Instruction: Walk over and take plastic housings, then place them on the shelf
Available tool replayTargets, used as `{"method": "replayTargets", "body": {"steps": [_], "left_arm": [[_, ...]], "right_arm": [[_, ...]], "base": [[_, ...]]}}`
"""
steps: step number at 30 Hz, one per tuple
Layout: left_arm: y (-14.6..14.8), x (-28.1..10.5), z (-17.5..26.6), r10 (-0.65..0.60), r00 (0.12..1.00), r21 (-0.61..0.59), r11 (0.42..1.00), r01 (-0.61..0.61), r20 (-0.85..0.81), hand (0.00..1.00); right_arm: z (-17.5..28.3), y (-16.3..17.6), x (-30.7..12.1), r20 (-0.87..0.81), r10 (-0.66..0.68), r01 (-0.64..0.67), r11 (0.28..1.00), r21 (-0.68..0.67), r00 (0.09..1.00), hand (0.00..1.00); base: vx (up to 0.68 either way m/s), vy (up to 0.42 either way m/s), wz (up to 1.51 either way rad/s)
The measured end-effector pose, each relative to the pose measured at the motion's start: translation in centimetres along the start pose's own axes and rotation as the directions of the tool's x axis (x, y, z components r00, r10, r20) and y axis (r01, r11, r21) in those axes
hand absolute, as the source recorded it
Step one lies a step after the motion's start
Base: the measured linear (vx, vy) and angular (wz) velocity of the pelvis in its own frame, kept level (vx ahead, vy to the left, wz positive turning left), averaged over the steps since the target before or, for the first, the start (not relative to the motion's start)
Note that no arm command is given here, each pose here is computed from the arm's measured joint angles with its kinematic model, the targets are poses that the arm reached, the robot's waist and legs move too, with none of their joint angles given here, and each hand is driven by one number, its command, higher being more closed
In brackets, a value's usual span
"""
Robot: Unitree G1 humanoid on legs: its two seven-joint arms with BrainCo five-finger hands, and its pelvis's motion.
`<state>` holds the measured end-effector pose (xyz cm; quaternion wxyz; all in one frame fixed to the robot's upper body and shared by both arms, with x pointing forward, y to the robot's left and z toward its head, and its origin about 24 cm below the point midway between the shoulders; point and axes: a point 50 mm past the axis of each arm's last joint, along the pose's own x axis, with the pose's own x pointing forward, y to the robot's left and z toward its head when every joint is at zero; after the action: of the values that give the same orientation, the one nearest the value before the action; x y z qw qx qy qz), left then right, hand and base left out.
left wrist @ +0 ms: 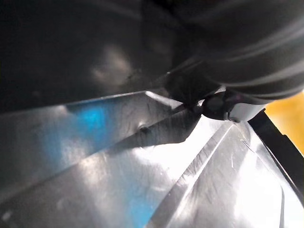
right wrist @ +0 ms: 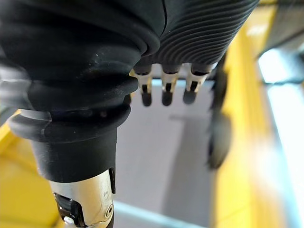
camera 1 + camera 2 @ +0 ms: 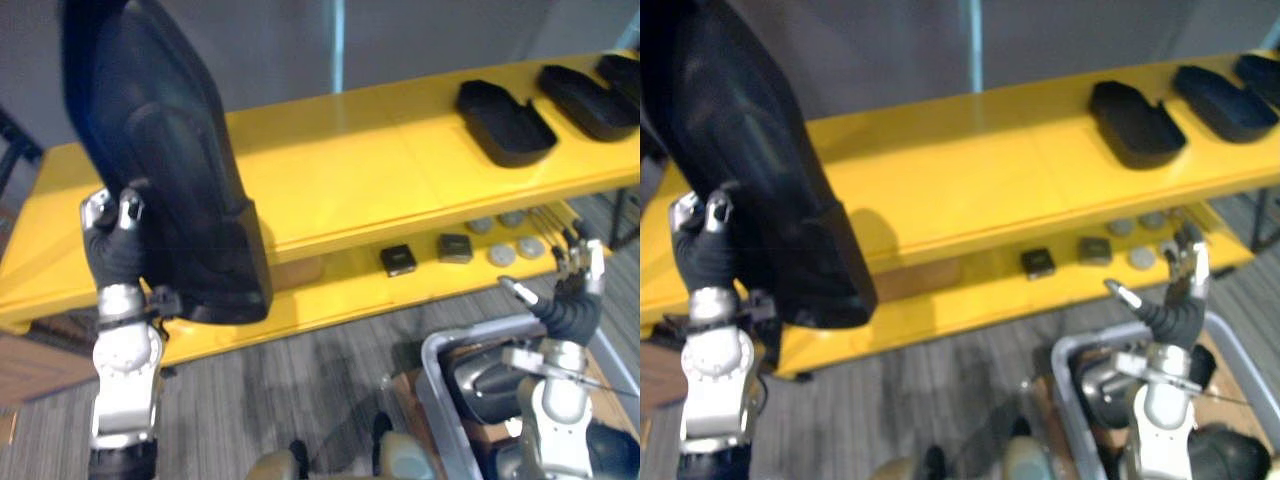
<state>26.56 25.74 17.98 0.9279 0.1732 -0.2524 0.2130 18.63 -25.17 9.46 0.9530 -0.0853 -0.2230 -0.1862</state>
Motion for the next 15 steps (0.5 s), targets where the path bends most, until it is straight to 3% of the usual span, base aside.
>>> {"method": "replayTargets", "body": {"steps": [8,15], "left_arm": [[2.6,5.6,-4.5,0.251,0.913,0.096,0.968,-0.233,-0.322,1.0],[3.8,6.9,-5.2,0.473,0.78,0.185,0.88,-0.437,-0.409,1.0]], "right_arm": [[0.2,1.0,-2.2,-0.064,0.11,-0.106,0.992,0.068,0.992,0.0],[0.8,3.6,-2.9,-0.064,0.226,-0.213,0.964,0.158,0.972,0.0]], "base": [[-0.01,-0.024,-0.3],[-0.06,-0.02,-0.07]]}}
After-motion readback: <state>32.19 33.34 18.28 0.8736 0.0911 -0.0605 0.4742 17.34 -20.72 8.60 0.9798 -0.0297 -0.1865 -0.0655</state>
